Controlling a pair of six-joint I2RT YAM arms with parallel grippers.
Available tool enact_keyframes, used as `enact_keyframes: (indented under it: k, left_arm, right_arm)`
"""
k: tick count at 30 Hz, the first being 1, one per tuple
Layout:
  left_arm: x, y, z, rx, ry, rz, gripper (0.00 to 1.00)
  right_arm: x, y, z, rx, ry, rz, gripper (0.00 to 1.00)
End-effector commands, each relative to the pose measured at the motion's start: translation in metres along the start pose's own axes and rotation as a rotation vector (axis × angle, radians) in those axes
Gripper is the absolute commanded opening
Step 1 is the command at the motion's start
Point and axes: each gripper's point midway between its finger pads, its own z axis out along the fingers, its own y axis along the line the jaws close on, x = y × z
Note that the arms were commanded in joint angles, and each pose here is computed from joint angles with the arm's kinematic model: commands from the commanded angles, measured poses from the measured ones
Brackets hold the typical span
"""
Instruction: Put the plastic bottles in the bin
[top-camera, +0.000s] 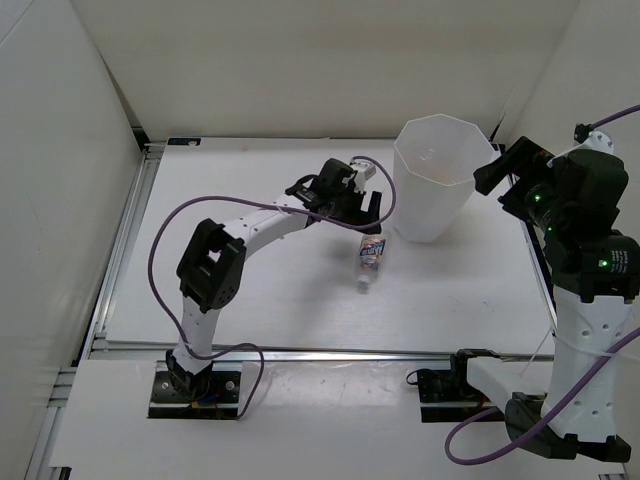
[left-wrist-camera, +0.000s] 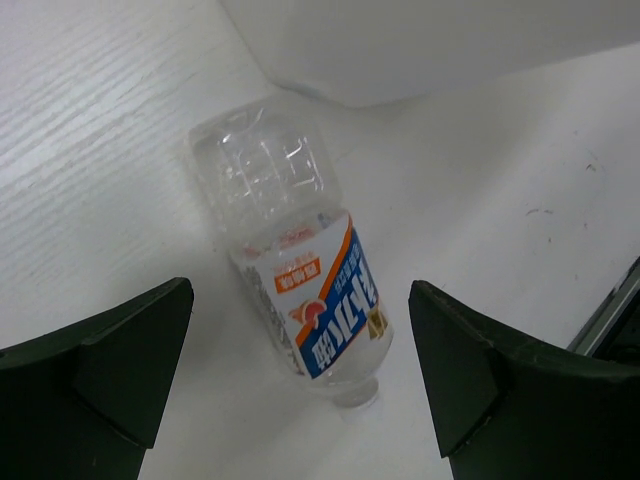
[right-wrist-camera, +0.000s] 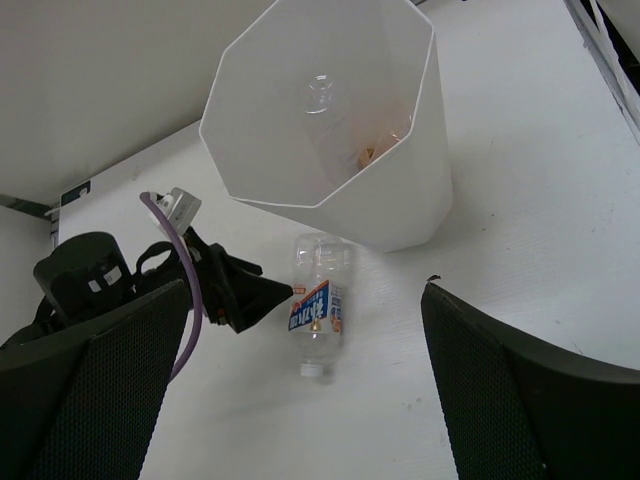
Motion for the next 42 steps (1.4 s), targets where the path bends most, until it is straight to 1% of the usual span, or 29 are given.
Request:
enact_keyframes:
  k: [1,2,4,5,8,13,16,17,19,21,22,24,25,28,29,31,32,33,35,36,37,38,41,42]
  left_arm:
    - [-0.025,-0.018,0.001,0.07,-0.042,-0.014,1.0]
    - [-0.032,-0.027,-0.001,0.083,-0.058,-0.011,1.0]
    - [-0.023,-0.032,0.011,0.082,-0.032,0.004,1.0]
    - [-0.027,-0.034,0.01,0.085,-0.04,0.007,1.0]
    - [-0.009,-0.028,0.022,0.062,0.015,0.006,1.0]
    - [0.017,-0.013,0.037,-0.002,0.068,-0.014,1.0]
    - [0.016,-0.01,0.041,-0.011,0.065,-0.014,1.0]
    - [0.024,-0.012,0.045,-0.012,0.088,-0.013,1.0]
    - [0.028,-0.01,0.048,-0.015,0.097,-0.025,1.0]
    - [0.043,-0.006,0.052,-0.019,0.132,-0.048,1.0]
    - [0.057,-0.001,0.054,-0.03,0.162,-0.056,1.0]
    - [0.067,0.002,0.051,-0.037,0.182,-0.061,1.0]
    - [0.08,0.007,0.052,-0.047,0.21,-0.069,1.0]
    - [0.09,0.009,0.046,-0.054,0.23,-0.074,0.99]
    - [0.1,0.012,0.046,-0.061,0.249,-0.079,0.96]
    - [0.098,0.01,0.041,-0.057,0.243,-0.068,0.88]
    - [0.105,0.013,0.041,-0.063,0.259,-0.073,0.8]
    - [0.099,0.011,0.033,-0.066,0.24,-0.055,0.77]
    - [0.098,0.021,0.022,-0.106,0.226,-0.049,0.68]
    - [0.099,0.027,0.008,-0.128,0.217,-0.056,0.59]
    - [0.095,0.038,-0.001,-0.172,0.196,-0.061,0.54]
    - [0.1,0.043,-0.009,-0.205,0.194,-0.059,0.49]
    - [0.052,0.059,-0.047,-0.288,0.054,-0.041,0.4]
    - [0.019,0.053,-0.059,-0.286,-0.019,-0.024,0.38]
  right_arm:
    - [-0.008,0.004,-0.002,-0.025,-0.034,-0.028,1.0]
    - [-0.009,0.003,-0.002,-0.017,-0.038,-0.028,1.0]
    - [-0.009,0.003,-0.002,-0.017,-0.039,-0.028,1.0]
    - [-0.007,0.002,0.0,-0.013,-0.03,-0.028,1.0]
    - [-0.008,-0.001,0.0,-0.003,-0.035,-0.04,1.0]
    - [-0.01,0.0,0.001,-0.002,-0.039,-0.058,1.0]
    - [-0.015,0.005,-0.004,-0.022,-0.053,-0.059,1.0]
    - [-0.015,0.004,0.0,-0.018,-0.045,-0.058,1.0]
    - [-0.013,0.003,-0.001,-0.013,-0.037,-0.058,1.0]
    - [-0.013,0.003,-0.001,-0.013,-0.037,-0.068,1.0]
    - [-0.011,0.002,-0.001,-0.009,-0.029,-0.068,1.0]
    - [-0.013,0.003,-0.003,-0.013,-0.037,-0.068,1.0]
    - [-0.013,0.003,-0.003,-0.013,-0.037,-0.068,1.0]
    - [-0.014,0.001,-0.003,-0.004,-0.041,-0.067,1.0]
    - [-0.015,0.002,-0.006,-0.008,-0.05,-0.067,1.0]
    - [-0.013,-0.001,-0.004,0.005,-0.046,-0.067,1.0]
    - [-0.011,-0.002,-0.006,0.005,-0.046,-0.067,1.0]
    - [-0.011,-0.002,-0.006,0.005,-0.046,-0.067,1.0]
    - [-0.007,-0.004,-0.003,0.008,-0.039,-0.067,1.0]
    - [-0.007,-0.004,-0.003,0.008,-0.039,-0.058,1.0]
    - [-0.006,-0.006,-0.001,0.017,-0.041,-0.058,1.0]
    - [-0.003,-0.008,-0.001,0.019,-0.036,-0.058,1.0]
    - [-0.006,-0.009,0.0,0.023,-0.056,-0.048,1.0]
    - [-0.002,-0.01,0.002,0.028,-0.046,-0.049,1.0]
